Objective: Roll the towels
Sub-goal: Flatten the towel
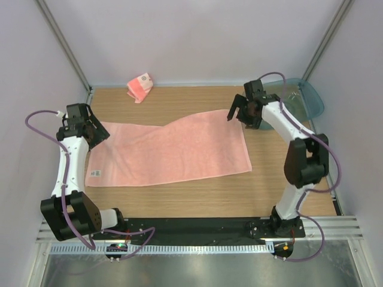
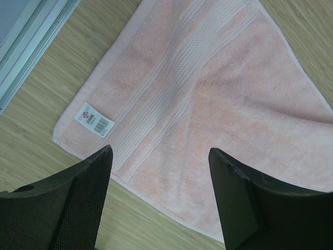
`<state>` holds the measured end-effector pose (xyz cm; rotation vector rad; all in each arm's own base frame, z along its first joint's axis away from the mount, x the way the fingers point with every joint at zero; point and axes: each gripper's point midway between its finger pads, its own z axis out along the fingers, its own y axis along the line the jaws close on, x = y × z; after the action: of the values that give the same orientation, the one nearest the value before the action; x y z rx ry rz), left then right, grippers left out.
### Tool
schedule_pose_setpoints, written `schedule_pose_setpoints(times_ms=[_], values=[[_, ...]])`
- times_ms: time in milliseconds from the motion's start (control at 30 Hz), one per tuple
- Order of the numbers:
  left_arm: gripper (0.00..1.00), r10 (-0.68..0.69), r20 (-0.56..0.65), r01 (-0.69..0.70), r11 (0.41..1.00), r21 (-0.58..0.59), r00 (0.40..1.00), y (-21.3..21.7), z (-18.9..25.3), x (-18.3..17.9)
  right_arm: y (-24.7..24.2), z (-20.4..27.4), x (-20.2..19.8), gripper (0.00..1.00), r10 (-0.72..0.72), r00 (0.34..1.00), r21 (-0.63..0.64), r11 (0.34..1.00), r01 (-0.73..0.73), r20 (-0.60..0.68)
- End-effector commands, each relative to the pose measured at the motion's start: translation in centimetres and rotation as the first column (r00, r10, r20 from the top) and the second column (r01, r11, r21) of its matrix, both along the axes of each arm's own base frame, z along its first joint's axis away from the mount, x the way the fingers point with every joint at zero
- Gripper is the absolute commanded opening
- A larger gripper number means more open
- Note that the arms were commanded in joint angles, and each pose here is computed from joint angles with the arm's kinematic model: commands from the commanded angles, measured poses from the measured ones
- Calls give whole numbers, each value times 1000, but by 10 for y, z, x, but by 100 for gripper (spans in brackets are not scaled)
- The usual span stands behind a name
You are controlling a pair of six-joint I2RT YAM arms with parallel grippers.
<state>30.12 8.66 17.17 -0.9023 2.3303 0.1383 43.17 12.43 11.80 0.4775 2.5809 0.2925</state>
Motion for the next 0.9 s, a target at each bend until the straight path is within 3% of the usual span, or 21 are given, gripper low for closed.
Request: schedule_pose_setpoints(times_ms=[0, 100, 233, 533, 667, 867], values=[[75, -6, 29, 6, 1000, 13, 1000, -1, 6, 2, 13, 24, -33, 91, 83, 991, -40, 996, -79, 105], [75, -23, 20, 23, 1000, 10, 1000, -6, 5, 4, 33, -18, -62, 82, 150, 988, 50, 987, -151, 23], [75, -26, 14, 25, 1000, 15, 1000, -8, 2, 3, 24, -66, -85, 80, 163, 980, -14, 986, -166, -115], [75, -30, 18, 29, 999, 21, 999, -10, 5, 3, 9, -111, -127, 76, 119, 959, -56, 989, -138, -258], [75, -30, 12, 29, 999, 43, 999, -6, 7, 0, -6, -121, -162, 76, 57, 952, -94, 992, -90, -302], [77, -6, -7, 6, 996, 89, 1000, 3, 9, -4, -17, -91, -219, 83, -14, 970, -59, 998, -1, -243]])
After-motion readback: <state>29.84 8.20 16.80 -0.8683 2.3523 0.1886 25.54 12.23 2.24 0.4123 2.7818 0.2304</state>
